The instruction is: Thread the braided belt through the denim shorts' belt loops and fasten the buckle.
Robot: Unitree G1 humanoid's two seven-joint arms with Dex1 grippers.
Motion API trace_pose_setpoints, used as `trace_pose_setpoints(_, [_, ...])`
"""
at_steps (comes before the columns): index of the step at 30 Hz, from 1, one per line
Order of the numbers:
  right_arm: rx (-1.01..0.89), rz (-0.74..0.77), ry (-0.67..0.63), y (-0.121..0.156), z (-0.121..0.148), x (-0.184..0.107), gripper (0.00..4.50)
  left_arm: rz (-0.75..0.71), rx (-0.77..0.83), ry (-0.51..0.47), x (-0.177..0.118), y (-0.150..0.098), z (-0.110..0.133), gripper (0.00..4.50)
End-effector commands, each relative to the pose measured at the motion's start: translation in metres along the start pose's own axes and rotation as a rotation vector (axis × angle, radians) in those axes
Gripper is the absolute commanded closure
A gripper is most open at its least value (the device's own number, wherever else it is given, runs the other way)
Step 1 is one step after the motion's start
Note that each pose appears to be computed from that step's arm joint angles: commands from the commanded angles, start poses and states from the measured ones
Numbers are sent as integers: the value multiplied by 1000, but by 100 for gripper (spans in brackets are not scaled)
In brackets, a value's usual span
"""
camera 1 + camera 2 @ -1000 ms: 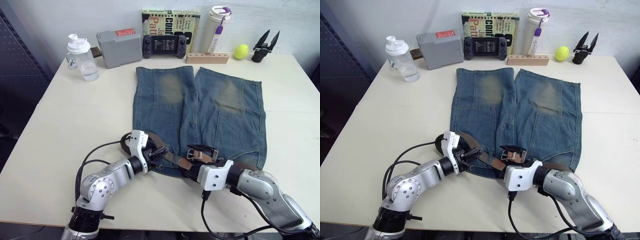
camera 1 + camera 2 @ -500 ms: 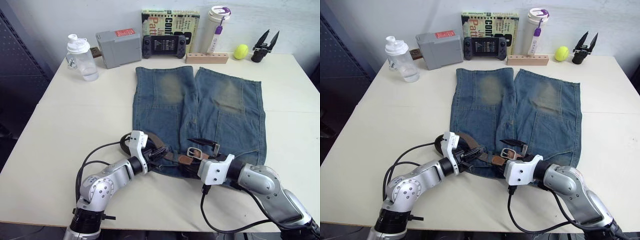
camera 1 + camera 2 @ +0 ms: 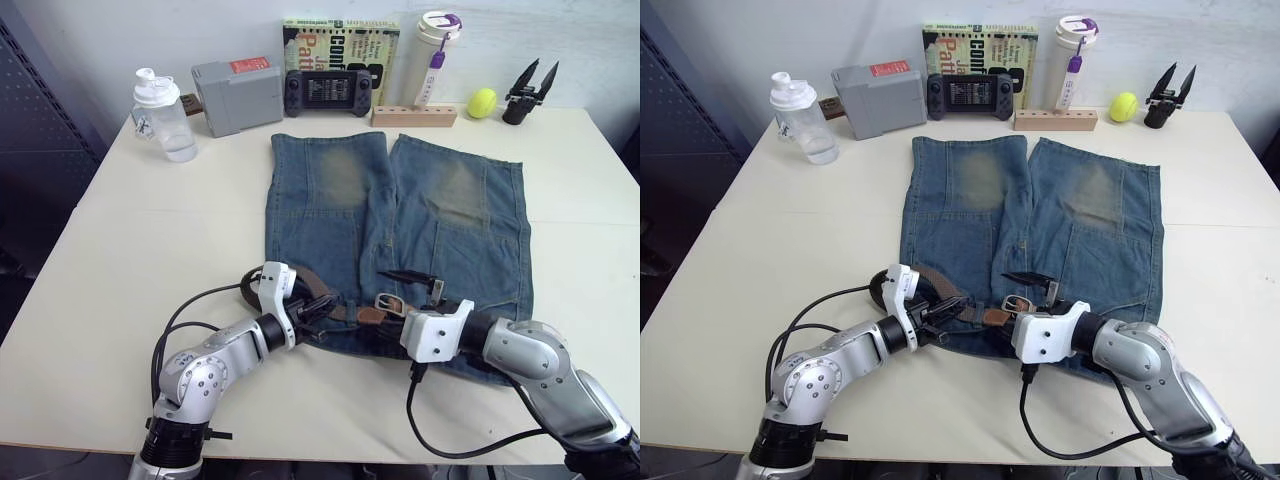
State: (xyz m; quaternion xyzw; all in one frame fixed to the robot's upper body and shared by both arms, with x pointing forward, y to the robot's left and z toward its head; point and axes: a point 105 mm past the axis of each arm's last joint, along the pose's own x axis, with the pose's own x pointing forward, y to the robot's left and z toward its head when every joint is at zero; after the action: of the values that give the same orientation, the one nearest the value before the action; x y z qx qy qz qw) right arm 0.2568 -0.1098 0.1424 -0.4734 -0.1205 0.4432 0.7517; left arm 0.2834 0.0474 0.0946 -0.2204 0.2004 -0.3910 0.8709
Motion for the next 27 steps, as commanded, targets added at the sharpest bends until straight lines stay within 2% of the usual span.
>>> trace_pose_setpoints(1, [-21,-18,-29,-9,11,-6,5,-41,-10,25,1,-9,-7,450])
trace_pose_setpoints(9, [24,78,13,6,7,-13,5,-40,-11,29,1,-8,-7,450])
trace_pose_setpoints(15, [-22,31,63,-5,-6,-21,5,-44,-11,32,1,-9,-7,450])
trace_pose_setpoints(27, [-39,12,36,-10,-1,-19,5,-110,29,52,3,-18,-11,450])
